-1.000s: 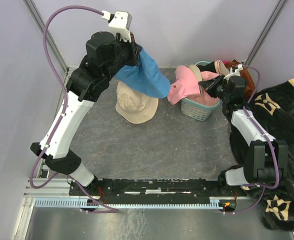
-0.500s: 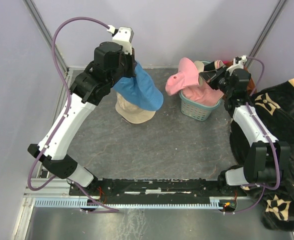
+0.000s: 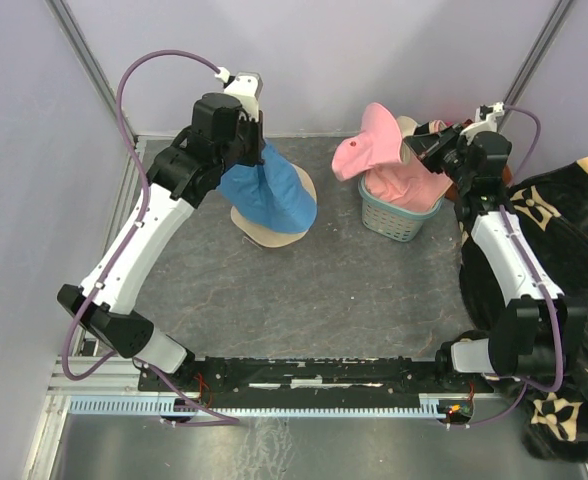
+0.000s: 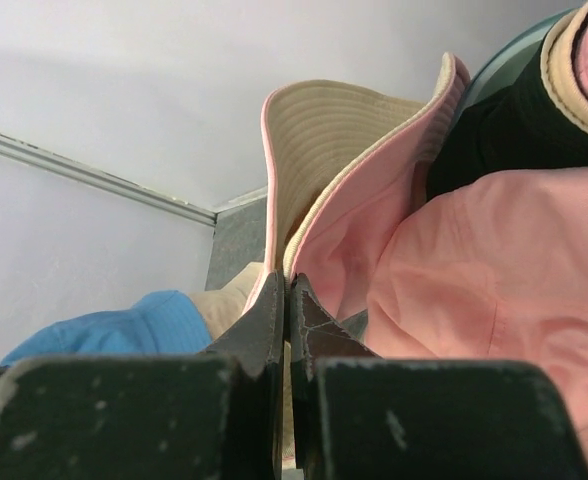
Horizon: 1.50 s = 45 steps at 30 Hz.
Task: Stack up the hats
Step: Stack the hat on the hat.
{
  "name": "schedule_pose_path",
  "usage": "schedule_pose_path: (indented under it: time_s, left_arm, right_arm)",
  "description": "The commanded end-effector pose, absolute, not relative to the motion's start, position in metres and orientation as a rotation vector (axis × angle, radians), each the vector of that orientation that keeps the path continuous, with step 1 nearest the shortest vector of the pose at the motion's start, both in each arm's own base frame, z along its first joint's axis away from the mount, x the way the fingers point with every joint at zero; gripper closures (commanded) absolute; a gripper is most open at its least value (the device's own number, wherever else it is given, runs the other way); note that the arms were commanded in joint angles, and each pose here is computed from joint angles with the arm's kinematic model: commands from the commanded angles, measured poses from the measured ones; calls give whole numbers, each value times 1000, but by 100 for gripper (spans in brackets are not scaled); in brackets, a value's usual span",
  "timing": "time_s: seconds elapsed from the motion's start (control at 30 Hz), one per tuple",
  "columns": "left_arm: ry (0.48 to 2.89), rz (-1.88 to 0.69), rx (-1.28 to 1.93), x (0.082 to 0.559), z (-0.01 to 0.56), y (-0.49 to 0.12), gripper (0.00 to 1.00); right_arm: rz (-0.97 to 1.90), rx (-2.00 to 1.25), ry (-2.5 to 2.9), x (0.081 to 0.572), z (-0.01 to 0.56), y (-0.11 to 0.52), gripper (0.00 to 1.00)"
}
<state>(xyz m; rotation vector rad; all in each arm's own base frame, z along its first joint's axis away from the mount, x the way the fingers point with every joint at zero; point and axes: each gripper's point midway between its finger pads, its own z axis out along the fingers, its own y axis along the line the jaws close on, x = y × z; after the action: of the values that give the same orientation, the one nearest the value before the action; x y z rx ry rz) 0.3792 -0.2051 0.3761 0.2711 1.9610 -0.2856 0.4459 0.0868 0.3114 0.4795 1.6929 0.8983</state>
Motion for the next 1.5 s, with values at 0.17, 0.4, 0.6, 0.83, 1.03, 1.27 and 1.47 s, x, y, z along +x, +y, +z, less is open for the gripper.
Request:
schedule_pose_path:
  time_s: [0.17,0.4,0.6,0.83,1.03,1.27,1.47]
  left_arm:
    - [1935,-400,225,386,378,-194,97]
    - [1976,-452,239,390,356,-196,93]
    - [2009,-490,275,390,339,-205,92]
    - [2053,-519,298,388,319,-211,88]
    - [2077,-499,302,388,308,-208,75]
    - [2074,-493,304,406,314,-212,63]
    - [2094,-515,323,420,307,-223,61]
  right_arm:
    - [831,430,1485,427,397,60,99]
    - [788,454,1468,416,400,45,99]
    - [747,502,1475,403,382,29,99]
    - [711,540,1483,383,364,18,99]
    - [678,590,1498,373,341,9,99]
    - [645,648,1498,368,324,-1,99]
    - [598,707,1499,365,310,-15,99]
